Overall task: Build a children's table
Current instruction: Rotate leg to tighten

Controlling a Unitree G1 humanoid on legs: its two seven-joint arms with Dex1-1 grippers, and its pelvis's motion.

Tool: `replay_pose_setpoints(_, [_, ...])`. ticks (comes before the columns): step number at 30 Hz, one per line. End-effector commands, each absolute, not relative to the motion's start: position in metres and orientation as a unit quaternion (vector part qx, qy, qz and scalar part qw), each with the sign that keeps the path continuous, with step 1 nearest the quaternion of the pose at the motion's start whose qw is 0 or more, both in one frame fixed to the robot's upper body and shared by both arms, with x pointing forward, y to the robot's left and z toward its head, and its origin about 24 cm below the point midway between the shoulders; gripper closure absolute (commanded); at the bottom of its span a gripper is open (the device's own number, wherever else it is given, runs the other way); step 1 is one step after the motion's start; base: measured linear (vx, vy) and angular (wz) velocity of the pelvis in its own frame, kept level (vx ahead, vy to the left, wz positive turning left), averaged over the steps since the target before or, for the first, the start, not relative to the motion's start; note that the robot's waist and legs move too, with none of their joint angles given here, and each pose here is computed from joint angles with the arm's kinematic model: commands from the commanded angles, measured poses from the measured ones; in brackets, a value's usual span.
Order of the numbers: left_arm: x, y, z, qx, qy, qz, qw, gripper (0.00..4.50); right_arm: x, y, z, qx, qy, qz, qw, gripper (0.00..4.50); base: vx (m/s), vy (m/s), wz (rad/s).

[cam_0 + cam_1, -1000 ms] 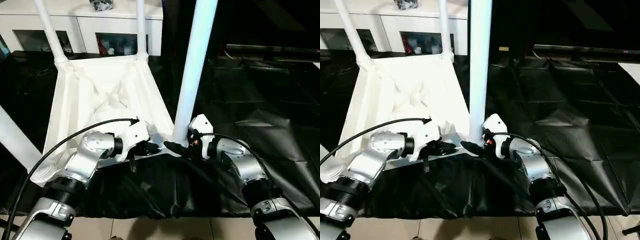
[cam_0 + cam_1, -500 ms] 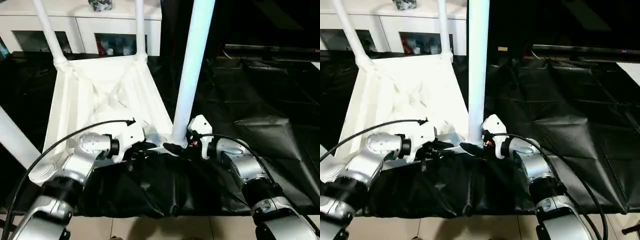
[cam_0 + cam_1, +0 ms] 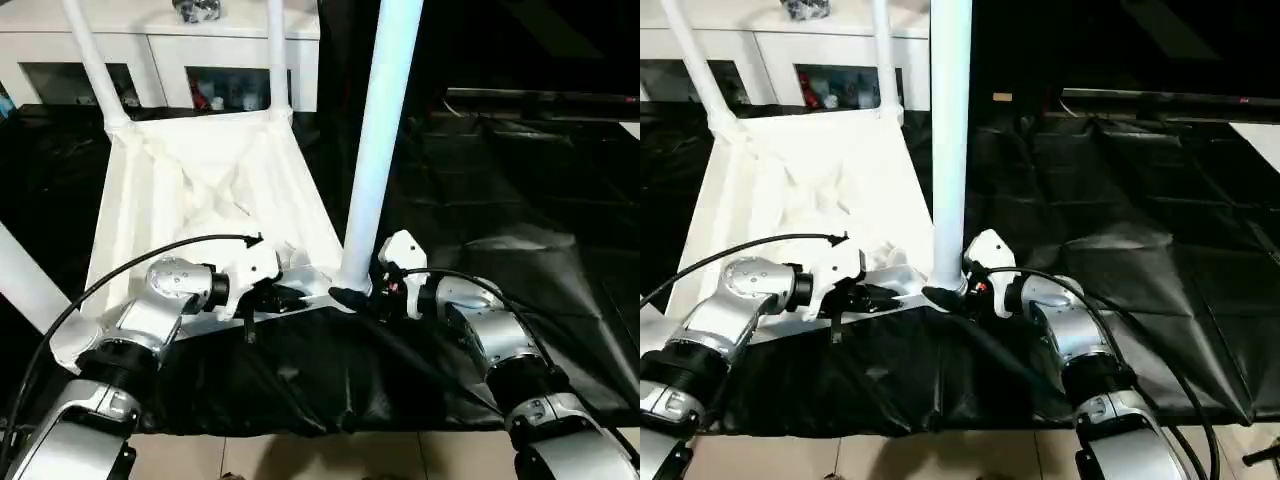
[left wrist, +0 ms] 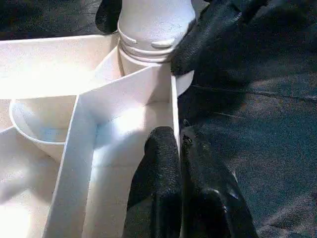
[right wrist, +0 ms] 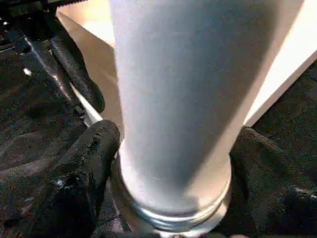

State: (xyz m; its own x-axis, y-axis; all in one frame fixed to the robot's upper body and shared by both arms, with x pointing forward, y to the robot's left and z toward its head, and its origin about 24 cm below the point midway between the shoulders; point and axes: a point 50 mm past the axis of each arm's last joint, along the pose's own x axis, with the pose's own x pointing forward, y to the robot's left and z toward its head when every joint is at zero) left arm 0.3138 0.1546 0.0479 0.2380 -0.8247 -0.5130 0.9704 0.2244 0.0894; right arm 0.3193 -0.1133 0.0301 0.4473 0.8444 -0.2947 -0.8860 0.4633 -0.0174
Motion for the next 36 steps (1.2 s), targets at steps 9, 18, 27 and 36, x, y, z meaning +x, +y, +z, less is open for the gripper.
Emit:
replay_pose_setpoints(9, [0.304, 0.158, 0.037, 0.233, 0.227, -0.623, 0.711, 4.50, 0.318, -0.115, 0.029, -0.084, 0.137, 0.537, 0.828, 0.35, 0.000, 0.000, 0.00])
replay_pose_setpoints(18, [0.293, 0.148, 0.037, 0.208, 0.221, -0.657, 0.690, 4.50, 0.315, -0.113, 0.030, -0.086, 0.153, 0.584, 0.793, 0.51, 0.000, 0.000, 0.00])
replay_pose_setpoints(27, [0.291, 0.149, 0.036, 0.208, 0.225, -0.662, 0.684, 4.50, 0.311, -0.111, 0.029, -0.062, 0.167, 0.616, 0.767, 1.24, 0.000, 0.000, 0.00])
replay_pose_setpoints(36, [0.294, 0.145, 0.035, 0.199, 0.208, -0.639, 0.713, 4.50, 0.311, -0.110, 0.024, -0.063, 0.175, 0.599, 0.779, 1.82, 0.000, 0.000, 0.00])
